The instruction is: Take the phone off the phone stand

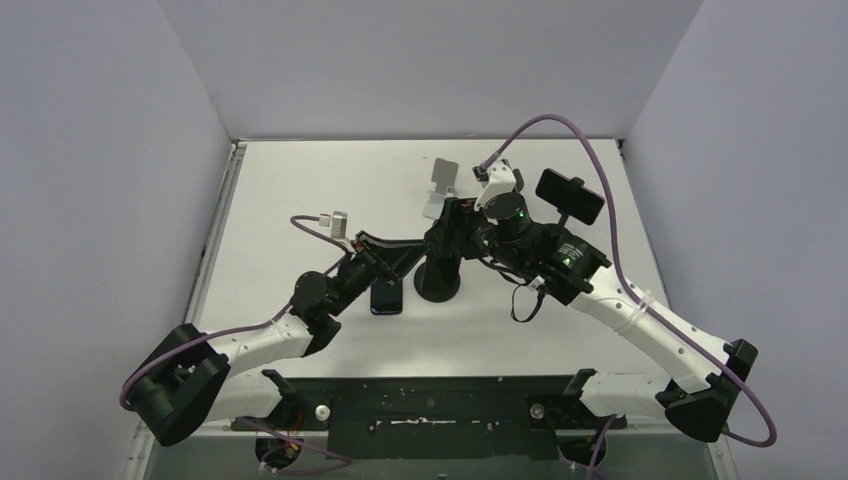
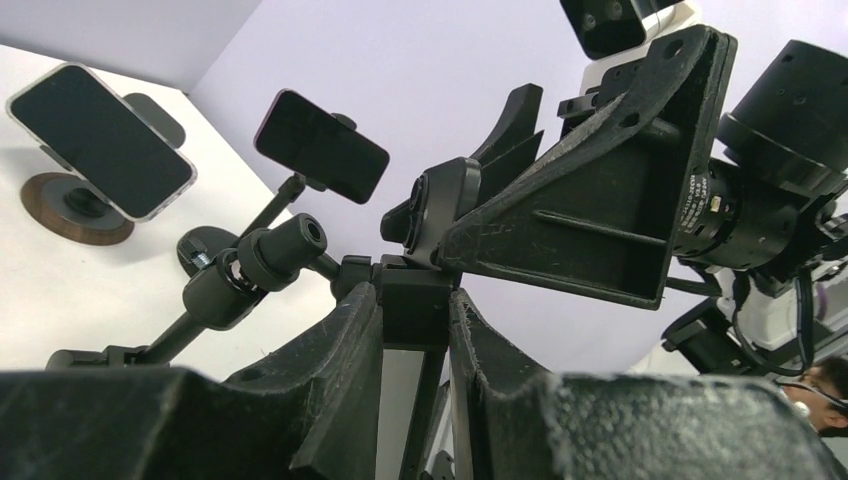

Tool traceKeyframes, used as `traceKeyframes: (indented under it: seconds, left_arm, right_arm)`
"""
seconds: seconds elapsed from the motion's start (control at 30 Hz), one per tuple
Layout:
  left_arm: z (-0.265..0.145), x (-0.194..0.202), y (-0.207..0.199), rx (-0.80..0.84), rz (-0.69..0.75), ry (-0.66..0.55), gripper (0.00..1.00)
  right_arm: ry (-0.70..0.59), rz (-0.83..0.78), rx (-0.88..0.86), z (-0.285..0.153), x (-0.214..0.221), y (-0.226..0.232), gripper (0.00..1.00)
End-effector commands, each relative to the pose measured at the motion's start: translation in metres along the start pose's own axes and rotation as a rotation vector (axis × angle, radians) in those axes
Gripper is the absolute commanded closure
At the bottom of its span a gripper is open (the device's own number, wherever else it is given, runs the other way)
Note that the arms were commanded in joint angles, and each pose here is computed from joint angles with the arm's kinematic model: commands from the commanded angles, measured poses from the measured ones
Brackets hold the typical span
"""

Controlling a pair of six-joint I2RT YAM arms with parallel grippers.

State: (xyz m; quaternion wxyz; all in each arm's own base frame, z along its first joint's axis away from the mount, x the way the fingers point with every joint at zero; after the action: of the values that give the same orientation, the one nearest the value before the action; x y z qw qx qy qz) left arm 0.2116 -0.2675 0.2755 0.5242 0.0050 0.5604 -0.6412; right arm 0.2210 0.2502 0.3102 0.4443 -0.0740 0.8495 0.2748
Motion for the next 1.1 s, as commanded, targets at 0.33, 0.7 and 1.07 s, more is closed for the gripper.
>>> traceKeyframes:
  seconds: [0.33, 0.7, 1.07]
  left_arm:
    - [0.001, -0.017, -0.002, 0.029, -0.085, -0.094, 1.0]
    - [0.0, -0.011, 0.0, 0.032, -0.072, -0.059, 1.0]
    - [-0.004, -0.006, 0.004, 0.011, -0.059, -0.035, 1.0]
  right_arm:
    - [-0.058, 0.051, -0.15, -0.019, -0.007, 0.015, 1.0]
    - [-0.075, 0.06, -0.219, -0.024, -0.013, 0.027, 1.0]
    - [-0.112, 0.066, -0.308, -0.041, -0.031, 0.043, 1.0]
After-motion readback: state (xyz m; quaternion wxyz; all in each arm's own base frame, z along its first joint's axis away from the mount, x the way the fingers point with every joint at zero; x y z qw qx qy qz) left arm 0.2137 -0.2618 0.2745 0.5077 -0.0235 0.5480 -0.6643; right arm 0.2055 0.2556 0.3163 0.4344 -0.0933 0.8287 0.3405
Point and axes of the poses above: each gripper's point midway between its finger pads, its own z axis out along the fingers, its own y axis along the line the jaws close on, x = y × z, the point moved 4 cm from there along -z, back along the fingers, and after that the axes turned 1 degree about z, right-handed, at the moved point
